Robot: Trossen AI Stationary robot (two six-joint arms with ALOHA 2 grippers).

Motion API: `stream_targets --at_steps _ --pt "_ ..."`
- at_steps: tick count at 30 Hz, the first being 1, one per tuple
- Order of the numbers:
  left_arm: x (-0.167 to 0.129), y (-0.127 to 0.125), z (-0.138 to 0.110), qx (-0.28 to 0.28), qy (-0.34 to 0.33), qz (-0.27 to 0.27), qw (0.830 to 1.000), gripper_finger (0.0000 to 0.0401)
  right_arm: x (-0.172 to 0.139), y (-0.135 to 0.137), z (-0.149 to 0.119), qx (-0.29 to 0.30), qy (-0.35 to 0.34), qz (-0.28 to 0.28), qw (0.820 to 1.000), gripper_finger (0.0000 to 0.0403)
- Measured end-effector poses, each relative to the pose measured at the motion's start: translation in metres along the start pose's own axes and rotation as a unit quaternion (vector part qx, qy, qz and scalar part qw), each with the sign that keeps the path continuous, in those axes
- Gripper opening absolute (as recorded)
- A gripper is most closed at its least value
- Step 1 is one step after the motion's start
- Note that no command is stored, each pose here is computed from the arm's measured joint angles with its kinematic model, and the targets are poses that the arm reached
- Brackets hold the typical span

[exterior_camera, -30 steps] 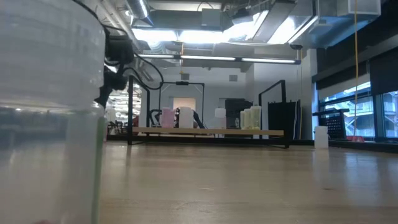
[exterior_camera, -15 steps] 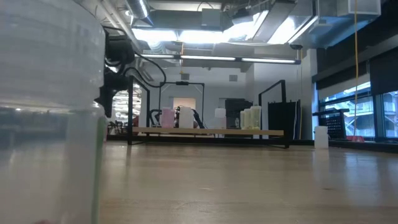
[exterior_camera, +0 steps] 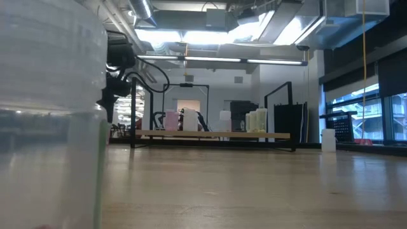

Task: Pick and place medicine bottles onto shelf by color
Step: Put the pink pill bottle on the shelf aligned with the other pink pill bottles

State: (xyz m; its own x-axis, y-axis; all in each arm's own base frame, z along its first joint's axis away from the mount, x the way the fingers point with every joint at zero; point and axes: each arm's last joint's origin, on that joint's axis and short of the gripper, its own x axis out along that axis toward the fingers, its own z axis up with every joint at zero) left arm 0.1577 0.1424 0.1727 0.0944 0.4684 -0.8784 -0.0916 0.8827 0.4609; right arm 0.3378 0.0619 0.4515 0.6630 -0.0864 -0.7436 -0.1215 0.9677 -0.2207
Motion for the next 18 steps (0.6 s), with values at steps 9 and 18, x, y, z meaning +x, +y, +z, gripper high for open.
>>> stream_targets --at_steps 9,18 --pt "0.0002 0.0026 0.0021 -0.004 -0.005 0.021 1.000 0.0220 0.0000 0.0001 0.0000 0.000 0.000 0.000 1.000 0.0252" --pt "0.0007 0.0018 0.0018 -0.015 -0.008 0.017 1.000 0.0220 0.0000 0.0000 0.0000 0.000 0.000 0.000 1.000 0.0252"
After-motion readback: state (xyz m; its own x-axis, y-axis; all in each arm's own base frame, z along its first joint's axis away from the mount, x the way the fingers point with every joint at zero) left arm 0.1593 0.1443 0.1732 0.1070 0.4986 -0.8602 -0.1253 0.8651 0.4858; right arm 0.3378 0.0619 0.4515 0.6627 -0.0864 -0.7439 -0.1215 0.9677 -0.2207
